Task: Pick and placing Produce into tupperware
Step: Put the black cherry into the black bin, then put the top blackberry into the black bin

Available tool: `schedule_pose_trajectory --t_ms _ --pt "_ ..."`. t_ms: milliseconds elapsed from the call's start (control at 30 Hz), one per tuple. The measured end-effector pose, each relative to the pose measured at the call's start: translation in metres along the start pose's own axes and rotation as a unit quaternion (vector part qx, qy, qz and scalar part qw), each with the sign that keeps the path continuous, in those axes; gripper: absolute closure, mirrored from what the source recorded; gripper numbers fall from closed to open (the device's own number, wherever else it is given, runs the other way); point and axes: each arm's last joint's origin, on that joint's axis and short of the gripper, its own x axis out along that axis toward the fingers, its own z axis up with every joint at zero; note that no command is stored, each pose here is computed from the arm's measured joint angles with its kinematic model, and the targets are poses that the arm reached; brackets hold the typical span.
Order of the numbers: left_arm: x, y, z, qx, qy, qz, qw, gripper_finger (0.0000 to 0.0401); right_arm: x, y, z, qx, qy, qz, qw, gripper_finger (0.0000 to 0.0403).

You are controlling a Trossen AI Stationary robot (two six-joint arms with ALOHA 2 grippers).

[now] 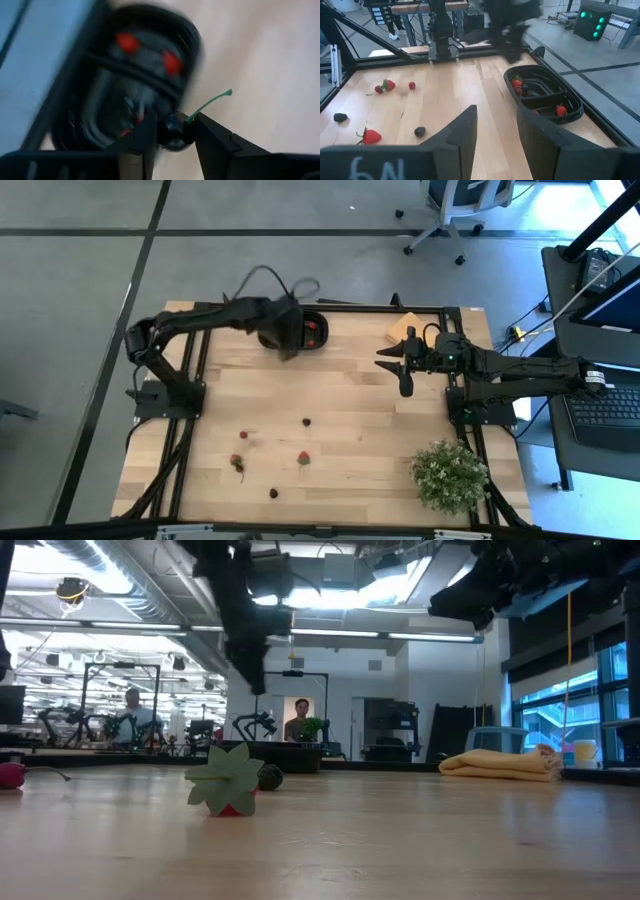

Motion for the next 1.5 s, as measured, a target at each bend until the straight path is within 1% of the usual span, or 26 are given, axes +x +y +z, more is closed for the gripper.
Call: schedule_pose_trajectory --t_ms 67,133,300,567,700,1000,1400,1500 --pt "0.001 0.014 0.006 -0.043 -0.033 0.011 0.998 0.0292 0.0 0.0 0.0 0.0 -0.002 0.0 1.0 0.0262" --pt "0.006 0.026 0.01 -0.071 -0.051 0.02 0.996 0.0292 0.0 0.0 0.0 0.0 -0.001 0.0 1.0 0.0262" --pt "0.03 0.043 0.011 -0.118 -0.042 0.028 0.992 0.0295 0.0 0.0 0.0 0.001 -0.001 0.0 1.0 0.0262" --pt "0.08 0.053 0.002 -0.134 0.029 0.031 0.99 0.0291 0.0 0.0 0.0 0.001 -0.001 0.0 1.0 0.0262" --pt "0.096 0.054 -0.002 -0.136 0.052 0.032 0.989 0.0291 0.0 0.0 0.0 0.001 -0.001 0.0 1.0 0.0262" --pt "0.1 0.054 -0.001 -0.135 0.047 0.032 0.989 0.0267 0.0 0.0 0.0 -0.002 0.0 0.0 1.0 0.0262" --pt "0.1 0.05 0.0 -0.131 0.045 0.029 0.99 0.0263 0.0 0.0 0.0 0.001 0.0 0.0 1.0 0.0262" --pt "0.095 0.051 0.001 -0.129 0.041 0.03 0.99 0.0263 0.0 0.0 0.0 0.001 0.0 0.0 1.0 0.0262"
